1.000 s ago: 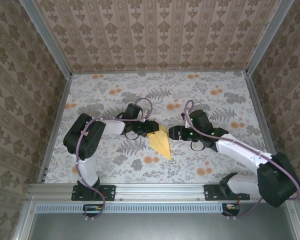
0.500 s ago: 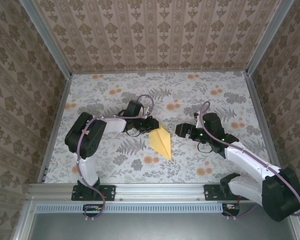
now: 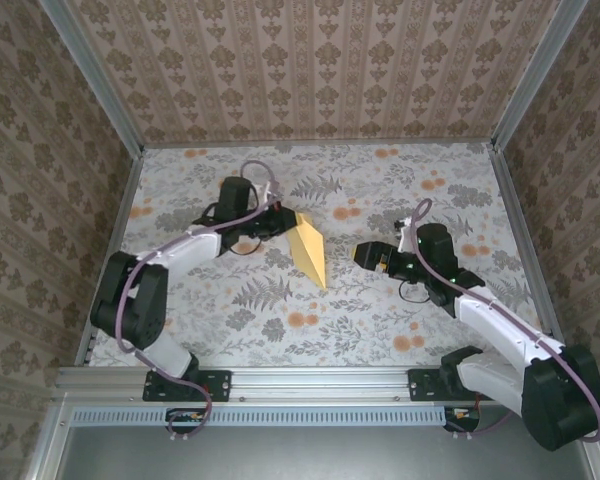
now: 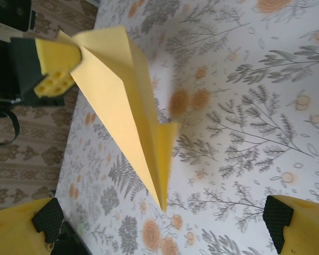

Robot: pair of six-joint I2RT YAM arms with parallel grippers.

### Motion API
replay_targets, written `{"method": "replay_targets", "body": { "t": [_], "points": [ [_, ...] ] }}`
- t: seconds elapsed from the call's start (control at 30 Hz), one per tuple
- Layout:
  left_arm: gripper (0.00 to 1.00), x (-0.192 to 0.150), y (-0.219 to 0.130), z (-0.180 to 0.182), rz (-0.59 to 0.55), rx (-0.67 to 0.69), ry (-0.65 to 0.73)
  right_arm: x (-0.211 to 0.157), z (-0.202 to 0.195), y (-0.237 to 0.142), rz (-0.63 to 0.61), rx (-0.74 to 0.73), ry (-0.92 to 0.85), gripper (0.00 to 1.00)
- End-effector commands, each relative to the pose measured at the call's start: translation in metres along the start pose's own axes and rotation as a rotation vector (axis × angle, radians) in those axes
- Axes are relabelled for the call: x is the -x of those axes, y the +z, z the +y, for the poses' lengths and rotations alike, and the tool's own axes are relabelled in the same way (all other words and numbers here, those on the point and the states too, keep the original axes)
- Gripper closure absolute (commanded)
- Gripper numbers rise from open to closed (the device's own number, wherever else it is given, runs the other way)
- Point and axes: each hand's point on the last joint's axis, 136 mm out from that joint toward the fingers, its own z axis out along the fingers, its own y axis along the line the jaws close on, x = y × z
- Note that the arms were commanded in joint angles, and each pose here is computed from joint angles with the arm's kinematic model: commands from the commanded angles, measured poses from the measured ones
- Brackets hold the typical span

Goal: Fold a paper plane with a square sheet of paper (fold left side to right side)
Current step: Turn over the paper at the center of the table.

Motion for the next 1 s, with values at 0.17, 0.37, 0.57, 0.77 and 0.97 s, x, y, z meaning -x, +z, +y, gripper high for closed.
{"method": "replay_targets", "body": {
  "t": [0.17,0.37,0.57,0.77,0.97],
  "points": [
    [1.0,0.054,-0.061,-0.049,-0.19,-0.069,0.107,0.007,0.048,0.004,0.052,0.23,-0.014,0.0],
    [1.0,0.067,-0.084,-0.088,-0.247,-0.164,0.164,0.008,0.078,0.009,0.08,0.38,-0.027,0.0],
    [1.0,0.065,-0.094,-0.113,-0.247,-0.25,0.182,0.011,0.103,0.02,0.114,0.499,-0.027,0.0],
    [1.0,0.058,-0.093,-0.122,-0.218,-0.304,0.169,0.018,0.137,0.031,0.141,0.596,-0.059,0.0],
    [1.0,0.054,-0.091,-0.128,-0.203,-0.335,0.161,0.024,0.153,0.046,0.172,0.646,-0.043,0.05]
  ]
}}
